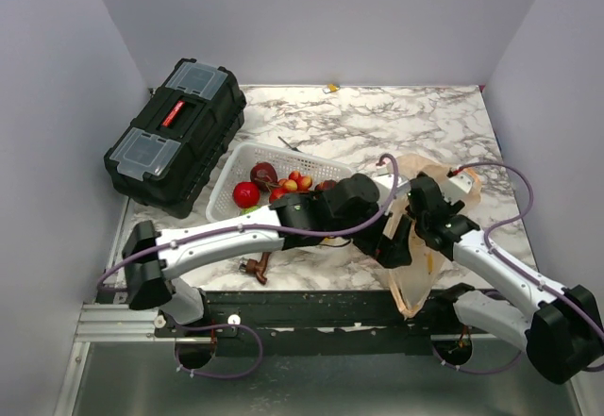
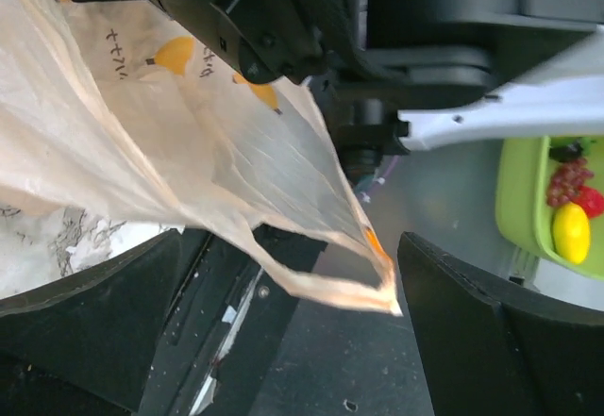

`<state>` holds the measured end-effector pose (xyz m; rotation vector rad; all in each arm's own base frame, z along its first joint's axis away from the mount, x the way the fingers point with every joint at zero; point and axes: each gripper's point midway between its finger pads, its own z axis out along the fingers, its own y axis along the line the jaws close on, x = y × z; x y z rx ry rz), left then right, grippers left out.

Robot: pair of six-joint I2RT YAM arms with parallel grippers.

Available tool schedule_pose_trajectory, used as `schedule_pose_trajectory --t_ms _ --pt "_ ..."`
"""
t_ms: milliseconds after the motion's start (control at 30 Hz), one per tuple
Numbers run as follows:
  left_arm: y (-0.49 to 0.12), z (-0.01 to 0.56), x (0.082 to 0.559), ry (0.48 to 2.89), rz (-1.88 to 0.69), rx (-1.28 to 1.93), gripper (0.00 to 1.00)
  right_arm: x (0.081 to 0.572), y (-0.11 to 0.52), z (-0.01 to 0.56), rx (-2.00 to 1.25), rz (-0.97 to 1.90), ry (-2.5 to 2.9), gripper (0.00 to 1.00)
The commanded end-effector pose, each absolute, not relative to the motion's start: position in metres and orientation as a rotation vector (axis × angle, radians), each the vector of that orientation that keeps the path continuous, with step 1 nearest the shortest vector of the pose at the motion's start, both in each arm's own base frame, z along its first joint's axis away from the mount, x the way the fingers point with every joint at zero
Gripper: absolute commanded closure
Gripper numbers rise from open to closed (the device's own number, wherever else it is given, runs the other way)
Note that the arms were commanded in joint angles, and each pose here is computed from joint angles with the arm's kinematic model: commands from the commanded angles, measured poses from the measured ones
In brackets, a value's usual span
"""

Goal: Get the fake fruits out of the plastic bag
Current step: Take out the fake fruit from the plastic bag.

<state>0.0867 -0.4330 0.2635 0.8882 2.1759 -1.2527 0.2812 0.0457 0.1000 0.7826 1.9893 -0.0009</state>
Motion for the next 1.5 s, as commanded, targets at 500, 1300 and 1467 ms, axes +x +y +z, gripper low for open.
schedule_pose_trajectory --t_ms 500,1300,1467 --pt "-0.421 0.198 0.112 2.385 -1.026 0.98 0.97 0.286 0.022 0.088 0.87 -0.231 1.97 0.23" --pt "-0.414 0.176 0.103 2.381 -1.051 1.104 1.0 0.302 0.002 0.057 0.916 -0.331 2.034 0.1" --pt "-0.414 0.177 0.103 2.379 -1.05 1.106 1.0 0.304 0.004 0.06 0.874 -0.317 2.047 0.31"
